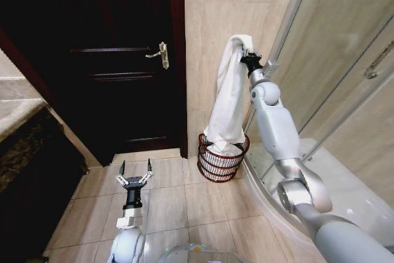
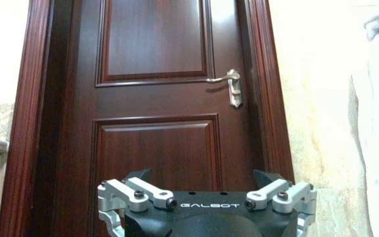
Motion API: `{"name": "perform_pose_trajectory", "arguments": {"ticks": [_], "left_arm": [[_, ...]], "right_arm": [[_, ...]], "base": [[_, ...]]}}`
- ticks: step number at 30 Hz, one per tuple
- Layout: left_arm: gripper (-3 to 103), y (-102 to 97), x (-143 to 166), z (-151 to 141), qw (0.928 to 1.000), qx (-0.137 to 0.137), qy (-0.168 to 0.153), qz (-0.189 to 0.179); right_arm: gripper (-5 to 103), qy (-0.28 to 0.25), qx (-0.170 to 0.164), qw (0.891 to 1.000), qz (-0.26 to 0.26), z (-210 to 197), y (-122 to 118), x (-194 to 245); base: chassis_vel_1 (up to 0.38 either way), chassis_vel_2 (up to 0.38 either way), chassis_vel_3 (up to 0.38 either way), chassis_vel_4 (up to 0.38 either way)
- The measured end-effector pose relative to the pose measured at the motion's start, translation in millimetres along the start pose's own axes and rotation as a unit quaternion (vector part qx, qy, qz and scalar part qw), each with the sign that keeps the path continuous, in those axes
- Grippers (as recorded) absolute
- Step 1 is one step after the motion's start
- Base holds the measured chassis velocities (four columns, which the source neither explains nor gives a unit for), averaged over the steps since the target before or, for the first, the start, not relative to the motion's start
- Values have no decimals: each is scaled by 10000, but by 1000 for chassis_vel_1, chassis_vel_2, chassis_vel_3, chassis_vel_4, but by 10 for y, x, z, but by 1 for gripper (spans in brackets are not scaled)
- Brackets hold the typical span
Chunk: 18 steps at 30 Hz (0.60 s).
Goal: Discard the used towel into the hamper.
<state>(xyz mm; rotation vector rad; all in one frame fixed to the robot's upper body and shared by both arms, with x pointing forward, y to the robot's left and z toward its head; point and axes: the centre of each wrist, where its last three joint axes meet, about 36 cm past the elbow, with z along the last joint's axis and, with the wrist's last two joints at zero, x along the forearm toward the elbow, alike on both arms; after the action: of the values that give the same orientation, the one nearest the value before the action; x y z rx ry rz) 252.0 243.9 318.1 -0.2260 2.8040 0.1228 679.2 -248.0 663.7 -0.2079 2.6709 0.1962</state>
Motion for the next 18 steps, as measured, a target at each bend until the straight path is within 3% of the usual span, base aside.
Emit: {"name": "perform_pose_trajectory", "arguments": {"ticks": [2, 3, 5, 10, 14, 18], "left_arm": [[100, 2, -1, 0, 10000, -2, -3, 4], [100, 1, 0, -1, 10000, -1, -3, 10], [100, -8, 2, -2, 10000, 10, -1, 20], [100, -17, 8, 5, 10000, 21, 0, 41], [100, -44, 19, 31, 10000, 31, 25, 83], [100, -63, 21, 47, 9999, 45, 37, 97]], "right_arm": [[4, 43, -193, 9998, 78, -33, 0, -8], [4, 152, -645, 9975, 233, -99, 31, -6], [4, 329, -1097, 9922, 487, -106, 38, 27], [4, 530, -1090, 9896, 778, 128, -104, 162], [4, 829, -1116, 9848, 1038, 583, -335, 447], [4, 1004, -1048, 9837, 1060, 960, -377, 674]], "base": [[0, 0, 0, 0], [0, 0, 0, 0], [0, 0, 0, 0], [0, 0, 0, 0], [0, 0, 0, 0], [0, 0, 0, 0]]}}
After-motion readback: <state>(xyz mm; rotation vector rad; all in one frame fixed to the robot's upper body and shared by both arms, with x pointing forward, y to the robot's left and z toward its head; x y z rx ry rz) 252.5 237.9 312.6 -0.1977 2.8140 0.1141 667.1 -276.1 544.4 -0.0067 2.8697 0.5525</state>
